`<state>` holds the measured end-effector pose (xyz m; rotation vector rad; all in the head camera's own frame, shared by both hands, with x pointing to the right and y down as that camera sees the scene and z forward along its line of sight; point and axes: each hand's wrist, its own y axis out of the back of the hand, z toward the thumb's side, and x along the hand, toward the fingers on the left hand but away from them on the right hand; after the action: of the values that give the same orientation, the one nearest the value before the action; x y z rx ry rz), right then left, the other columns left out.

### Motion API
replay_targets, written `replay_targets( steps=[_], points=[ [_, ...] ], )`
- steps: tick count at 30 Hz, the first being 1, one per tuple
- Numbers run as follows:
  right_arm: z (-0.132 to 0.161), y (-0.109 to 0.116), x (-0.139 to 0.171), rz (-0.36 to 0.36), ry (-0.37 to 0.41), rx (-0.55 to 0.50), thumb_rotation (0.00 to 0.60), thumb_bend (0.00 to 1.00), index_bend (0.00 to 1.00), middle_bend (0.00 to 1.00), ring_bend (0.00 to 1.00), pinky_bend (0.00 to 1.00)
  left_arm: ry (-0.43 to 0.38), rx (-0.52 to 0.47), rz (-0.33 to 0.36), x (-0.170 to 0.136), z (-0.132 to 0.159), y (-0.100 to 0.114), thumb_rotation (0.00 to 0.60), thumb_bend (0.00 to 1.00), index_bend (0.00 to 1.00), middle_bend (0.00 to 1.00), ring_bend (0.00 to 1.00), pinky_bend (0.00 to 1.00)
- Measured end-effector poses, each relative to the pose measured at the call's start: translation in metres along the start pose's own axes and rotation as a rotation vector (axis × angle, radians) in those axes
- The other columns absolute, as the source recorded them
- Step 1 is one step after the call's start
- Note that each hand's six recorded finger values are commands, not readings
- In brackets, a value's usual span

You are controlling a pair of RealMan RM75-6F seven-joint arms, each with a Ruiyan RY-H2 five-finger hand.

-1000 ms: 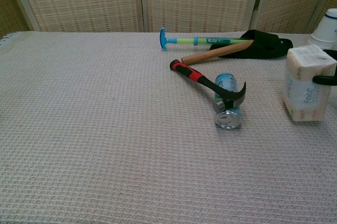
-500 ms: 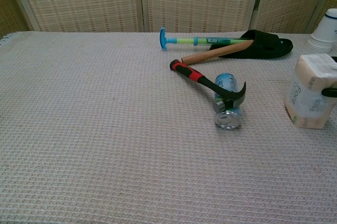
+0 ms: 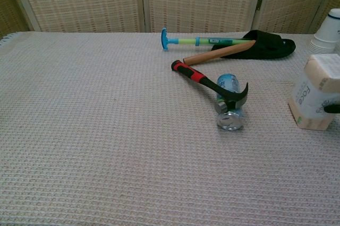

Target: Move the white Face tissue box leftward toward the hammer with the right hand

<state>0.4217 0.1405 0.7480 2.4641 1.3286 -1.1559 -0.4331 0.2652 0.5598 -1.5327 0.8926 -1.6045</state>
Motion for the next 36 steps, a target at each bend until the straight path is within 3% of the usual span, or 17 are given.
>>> replay_targets(
  steps=[5, 12, 22, 26, 31, 36],
  points=[
    [0.002, 0.004, 0.004, 0.017, 0.001, 0.025, 0.600, 0.00, 0.00, 0.01, 0.00, 0.00, 0.002, -0.004, 0.007, 0.000, 0.000, 0.002, 0.600, 0.34, 0.10, 0.00, 0.00, 0.15],
    [0.017, 0.019, 0.018, -0.002, 0.071, 0.087, 0.600, 0.00, 0.00, 0.00, 0.00, 0.00, -0.007, -0.009, 0.008, -0.001, 0.002, 0.003, 0.600, 0.34, 0.10, 0.00, 0.00, 0.15],
    [0.050, 0.038, 0.034, -0.099, 0.185, 0.284, 0.600, 0.00, 0.00, 0.00, 0.00, 0.00, -0.004, -0.016, 0.020, -0.004, 0.001, 0.008, 0.600, 0.34, 0.10, 0.00, 0.00, 0.15],
    [0.064, 0.049, 0.042, -0.169, 0.181, 0.412, 0.600, 0.00, 0.00, 0.00, 0.00, 0.00, -0.002, -0.018, 0.028, -0.005, 0.001, 0.010, 0.600, 0.34, 0.10, 0.00, 0.00, 0.15],
    [0.093, 0.027, 0.048, -0.222, 0.131, 0.562, 0.600, 0.00, 0.00, 0.00, 0.00, 0.00, 0.007, -0.019, 0.027, -0.006, 0.000, 0.011, 0.600, 0.34, 0.10, 0.00, 0.00, 0.15],
    [0.128, 0.002, 0.054, -0.200, 0.037, 0.689, 0.600, 0.00, 0.00, 0.00, 0.00, 0.00, 0.011, -0.017, 0.026, -0.006, 0.000, 0.011, 0.600, 0.34, 0.10, 0.00, 0.00, 0.15]
  ],
)
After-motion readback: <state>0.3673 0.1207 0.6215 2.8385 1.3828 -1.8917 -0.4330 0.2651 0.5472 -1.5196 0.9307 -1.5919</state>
